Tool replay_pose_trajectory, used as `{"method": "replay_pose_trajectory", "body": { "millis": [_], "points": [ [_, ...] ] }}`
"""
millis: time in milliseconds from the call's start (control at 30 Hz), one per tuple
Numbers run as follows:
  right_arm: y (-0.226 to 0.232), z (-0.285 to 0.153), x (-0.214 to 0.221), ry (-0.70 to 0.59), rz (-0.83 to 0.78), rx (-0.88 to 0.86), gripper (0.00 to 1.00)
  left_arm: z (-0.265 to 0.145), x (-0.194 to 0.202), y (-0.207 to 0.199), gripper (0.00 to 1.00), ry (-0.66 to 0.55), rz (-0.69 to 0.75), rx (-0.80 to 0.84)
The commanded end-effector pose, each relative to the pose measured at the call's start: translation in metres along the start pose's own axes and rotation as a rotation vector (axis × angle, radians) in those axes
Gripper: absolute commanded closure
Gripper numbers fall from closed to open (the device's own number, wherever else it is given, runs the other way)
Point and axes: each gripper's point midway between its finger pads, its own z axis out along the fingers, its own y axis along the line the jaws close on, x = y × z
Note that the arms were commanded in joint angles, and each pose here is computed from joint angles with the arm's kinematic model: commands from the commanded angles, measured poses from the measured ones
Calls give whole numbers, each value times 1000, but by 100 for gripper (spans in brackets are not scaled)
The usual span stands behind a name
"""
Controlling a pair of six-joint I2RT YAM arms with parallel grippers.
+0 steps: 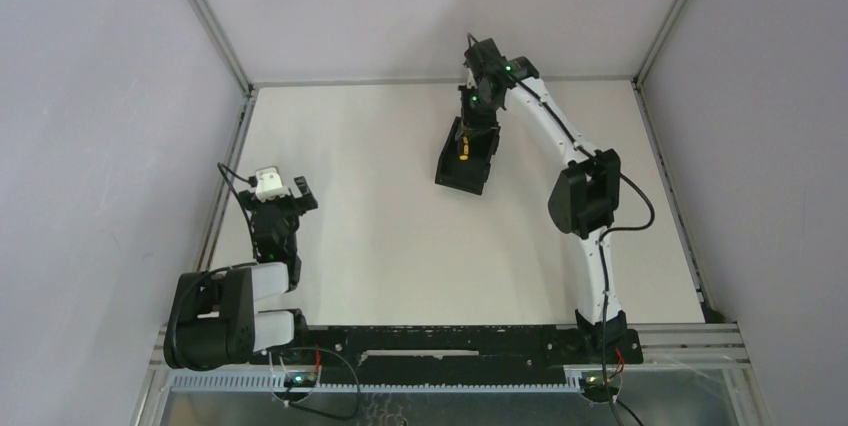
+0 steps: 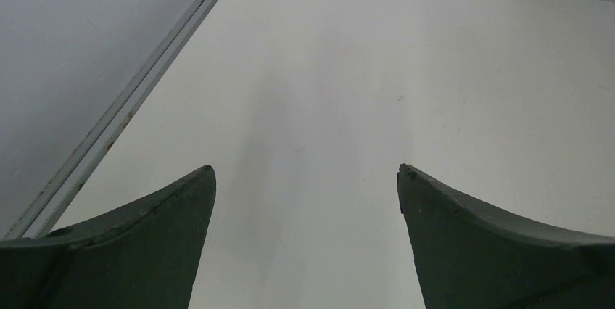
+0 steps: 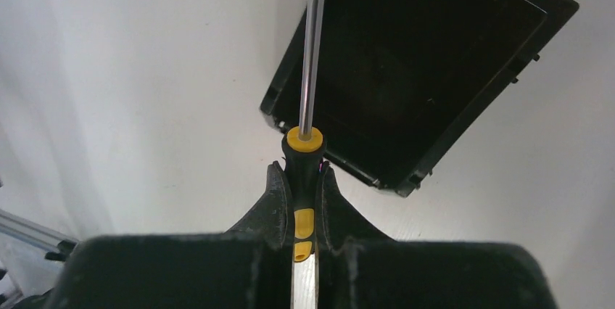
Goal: Put the screwdriver in the bin
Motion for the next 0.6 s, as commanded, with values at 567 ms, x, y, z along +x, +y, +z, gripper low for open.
{"method": "replay_pose_trajectory", "body": {
  "millis": [567],
  "points": [
    [-39,84,22,48,-110,192,76,10,-27,-4,0,-77,3,5]
  ]
}}
